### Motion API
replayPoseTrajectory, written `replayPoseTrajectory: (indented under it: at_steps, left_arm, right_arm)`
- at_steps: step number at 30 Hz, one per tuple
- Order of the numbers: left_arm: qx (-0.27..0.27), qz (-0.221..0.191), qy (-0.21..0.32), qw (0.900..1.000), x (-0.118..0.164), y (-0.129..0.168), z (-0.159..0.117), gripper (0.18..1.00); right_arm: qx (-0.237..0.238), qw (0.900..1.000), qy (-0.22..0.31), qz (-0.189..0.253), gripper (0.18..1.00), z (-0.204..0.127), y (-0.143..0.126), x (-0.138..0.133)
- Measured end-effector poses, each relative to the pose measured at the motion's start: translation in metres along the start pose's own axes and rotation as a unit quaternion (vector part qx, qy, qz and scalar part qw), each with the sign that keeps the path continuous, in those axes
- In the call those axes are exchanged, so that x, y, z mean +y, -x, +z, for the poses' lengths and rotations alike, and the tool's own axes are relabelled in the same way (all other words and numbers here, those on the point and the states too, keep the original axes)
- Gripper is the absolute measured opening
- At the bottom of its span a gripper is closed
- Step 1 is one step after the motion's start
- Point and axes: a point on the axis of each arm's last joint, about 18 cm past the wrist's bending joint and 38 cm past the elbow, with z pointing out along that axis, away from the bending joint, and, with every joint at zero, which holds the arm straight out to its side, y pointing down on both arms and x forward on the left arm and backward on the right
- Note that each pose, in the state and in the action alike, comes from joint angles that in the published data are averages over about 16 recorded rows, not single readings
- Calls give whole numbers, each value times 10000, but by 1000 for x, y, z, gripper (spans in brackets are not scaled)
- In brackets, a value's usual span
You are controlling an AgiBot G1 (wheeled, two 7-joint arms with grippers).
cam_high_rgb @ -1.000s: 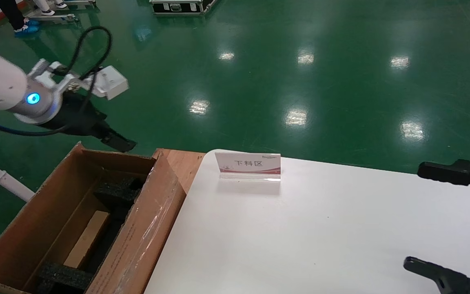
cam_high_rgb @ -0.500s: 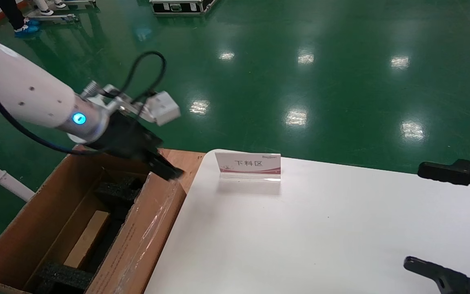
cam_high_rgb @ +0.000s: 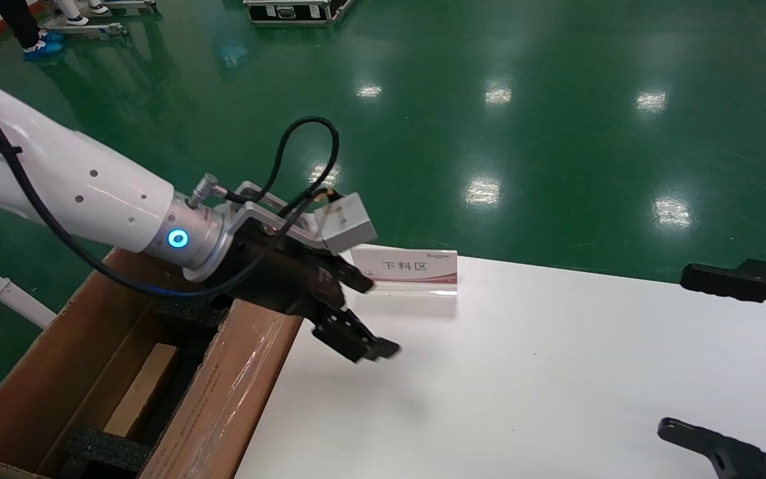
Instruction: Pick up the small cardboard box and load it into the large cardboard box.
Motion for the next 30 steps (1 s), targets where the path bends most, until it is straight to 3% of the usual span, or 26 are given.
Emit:
replayPoseTrajectory:
  at_steps: [7,14,20,30]
  left_arm:
    - [686,331,-721,9945,-6,-22,5,1001]
    - [1183,668,-1547,9786,-8,-40,-1,1001]
    - [1431,965,-2310,9575,-6,-51,-13,1001]
    - [1455,1442,-3497,9142,8,-62,-41,1001]
  right_arm:
    - [0,10000,0,0,1001,0,0,0]
    - [-2,10000,0,-1,1001,0,0,0]
    - [-4,10000,0,-1,1001,0,0,0]
    - [-6,10000,1,-2,973,0,0,0]
